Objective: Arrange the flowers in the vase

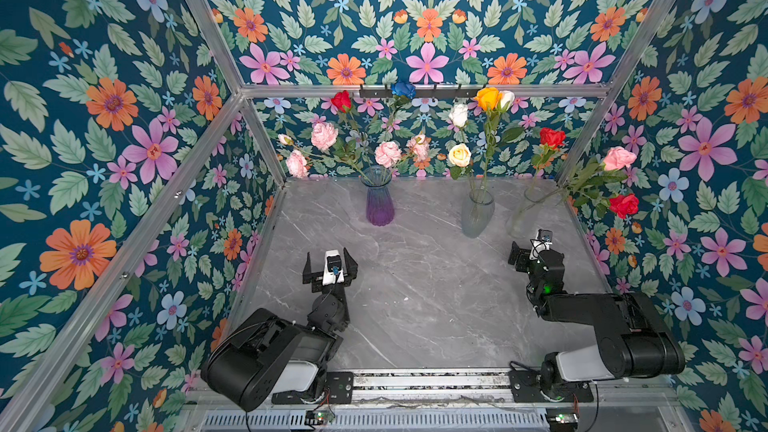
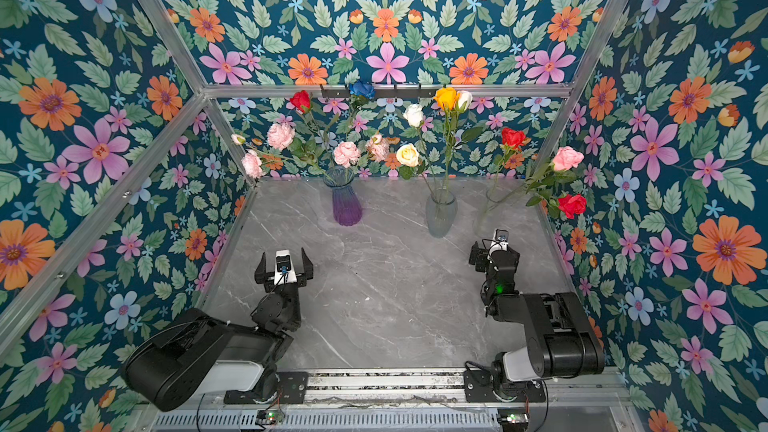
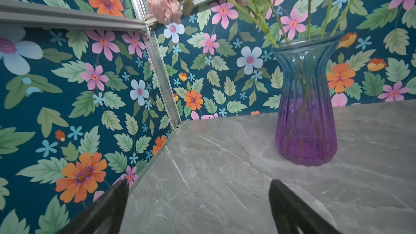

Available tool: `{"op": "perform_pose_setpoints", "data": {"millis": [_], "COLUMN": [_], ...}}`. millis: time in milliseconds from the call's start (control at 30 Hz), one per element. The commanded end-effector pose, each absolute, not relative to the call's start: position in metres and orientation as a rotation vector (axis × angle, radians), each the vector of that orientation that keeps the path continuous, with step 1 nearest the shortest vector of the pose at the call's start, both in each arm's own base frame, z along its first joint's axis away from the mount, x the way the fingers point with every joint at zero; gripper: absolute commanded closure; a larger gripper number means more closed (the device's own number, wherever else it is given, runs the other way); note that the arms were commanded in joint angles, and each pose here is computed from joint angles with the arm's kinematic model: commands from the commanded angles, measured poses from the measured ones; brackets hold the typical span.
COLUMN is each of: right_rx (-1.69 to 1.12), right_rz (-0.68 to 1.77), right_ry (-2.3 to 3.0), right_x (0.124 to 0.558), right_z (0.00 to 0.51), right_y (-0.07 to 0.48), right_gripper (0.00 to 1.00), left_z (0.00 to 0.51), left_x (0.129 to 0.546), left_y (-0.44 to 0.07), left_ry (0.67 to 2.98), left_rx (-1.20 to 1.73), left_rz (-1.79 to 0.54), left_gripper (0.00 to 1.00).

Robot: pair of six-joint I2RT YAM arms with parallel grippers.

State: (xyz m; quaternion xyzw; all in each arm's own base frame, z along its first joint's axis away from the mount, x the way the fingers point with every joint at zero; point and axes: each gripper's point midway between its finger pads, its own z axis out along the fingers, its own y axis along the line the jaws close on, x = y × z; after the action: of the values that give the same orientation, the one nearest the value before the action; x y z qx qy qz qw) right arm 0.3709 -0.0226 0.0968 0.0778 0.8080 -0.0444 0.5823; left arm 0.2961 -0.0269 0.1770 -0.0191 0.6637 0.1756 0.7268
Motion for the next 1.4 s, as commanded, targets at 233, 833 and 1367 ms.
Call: {"op": "perform_pose_setpoints", "data": {"millis": [233,833,1367], "right_rx": [0.184,-0.057,0.055], "right_rz": [-0.094,0.052,0.049], "right_ry": [1.874,1.827,1.904], "right_x": [0.373,0.365,0.376], "right_z": [0.101,0.106,0.099], "right_y": [-0.022,0.016,-0.002], "right_gripper": [0.01,0.01,0.01], "left_z": [0.154,0.117,0.113], "left_x": [0.322,0.38,0.391], "left_y": [0.005,0.037,0.013], "left_ry": [1.506,1.698,1.74], "left_rx": [-0.148,-0.22,-0.056], "left_rz": [0.34,0.227,0.08], "left_gripper": [0.01,0.0,0.0]}}
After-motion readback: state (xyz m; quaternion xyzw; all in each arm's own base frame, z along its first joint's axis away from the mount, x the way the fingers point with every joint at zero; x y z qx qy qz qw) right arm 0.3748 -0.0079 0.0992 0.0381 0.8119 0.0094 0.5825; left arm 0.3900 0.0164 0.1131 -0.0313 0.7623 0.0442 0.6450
